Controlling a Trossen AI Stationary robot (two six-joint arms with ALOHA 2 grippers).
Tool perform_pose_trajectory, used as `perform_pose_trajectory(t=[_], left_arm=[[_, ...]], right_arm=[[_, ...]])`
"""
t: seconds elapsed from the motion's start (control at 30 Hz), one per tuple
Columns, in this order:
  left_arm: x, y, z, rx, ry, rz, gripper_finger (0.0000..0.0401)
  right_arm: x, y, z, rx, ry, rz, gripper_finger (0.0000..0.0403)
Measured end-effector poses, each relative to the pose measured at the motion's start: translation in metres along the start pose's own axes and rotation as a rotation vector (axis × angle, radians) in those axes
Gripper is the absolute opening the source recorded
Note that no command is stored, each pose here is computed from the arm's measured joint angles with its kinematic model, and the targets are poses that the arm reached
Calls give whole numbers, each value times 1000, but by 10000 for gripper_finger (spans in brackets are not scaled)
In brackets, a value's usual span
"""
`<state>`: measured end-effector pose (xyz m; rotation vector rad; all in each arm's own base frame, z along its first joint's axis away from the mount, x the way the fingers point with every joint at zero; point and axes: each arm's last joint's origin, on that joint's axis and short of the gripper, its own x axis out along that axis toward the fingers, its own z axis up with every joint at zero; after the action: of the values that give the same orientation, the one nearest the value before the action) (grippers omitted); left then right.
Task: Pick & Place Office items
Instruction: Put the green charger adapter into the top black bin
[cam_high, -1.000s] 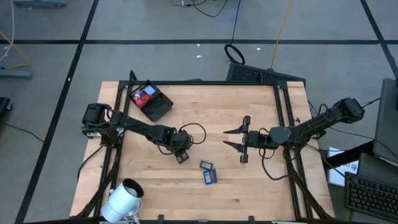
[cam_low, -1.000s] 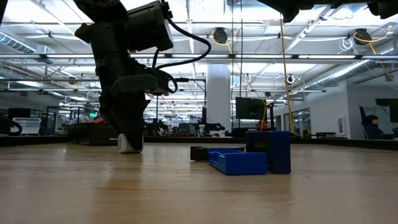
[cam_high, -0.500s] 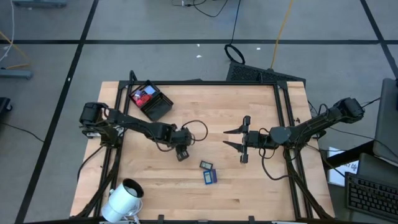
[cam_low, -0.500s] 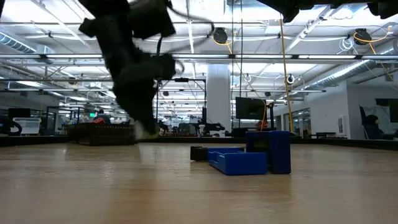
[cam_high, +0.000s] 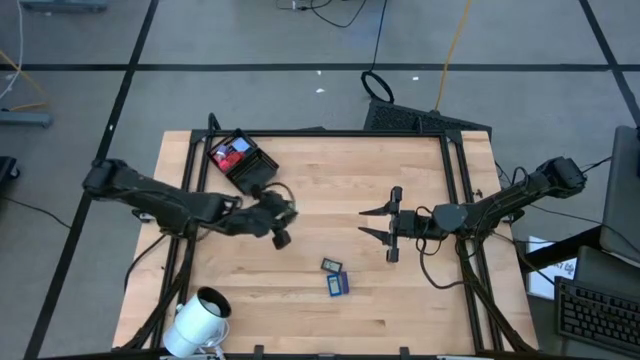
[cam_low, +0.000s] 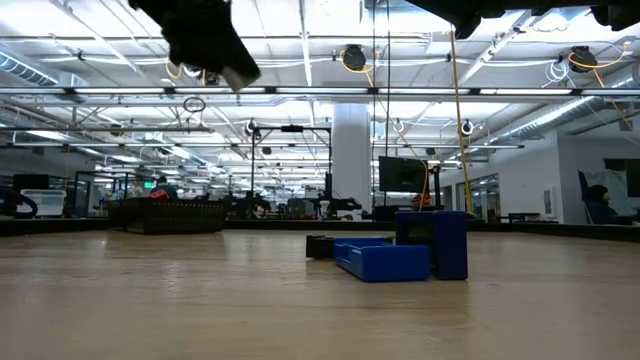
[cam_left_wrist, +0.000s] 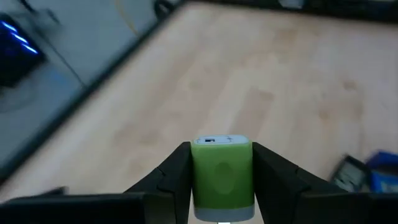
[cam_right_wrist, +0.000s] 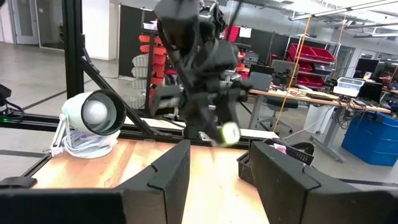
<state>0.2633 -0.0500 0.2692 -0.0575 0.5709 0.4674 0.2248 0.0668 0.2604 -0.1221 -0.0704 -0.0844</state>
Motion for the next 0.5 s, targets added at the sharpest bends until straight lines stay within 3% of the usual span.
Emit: perform_pose_trajectory(t=[0.13, 0.33, 0.5], left_arm=[[-15, 12, -12, -41, -69, 37, 132], [-11, 39, -48, -126, -116, -49, 132], [-11, 60, -64, -215, -213, -93, 133]], right_arm=[[0, 0, 0, 3, 0, 0, 155], [0, 0, 0, 4, -3, 0, 155], [0, 0, 1, 1, -7, -2, 155]])
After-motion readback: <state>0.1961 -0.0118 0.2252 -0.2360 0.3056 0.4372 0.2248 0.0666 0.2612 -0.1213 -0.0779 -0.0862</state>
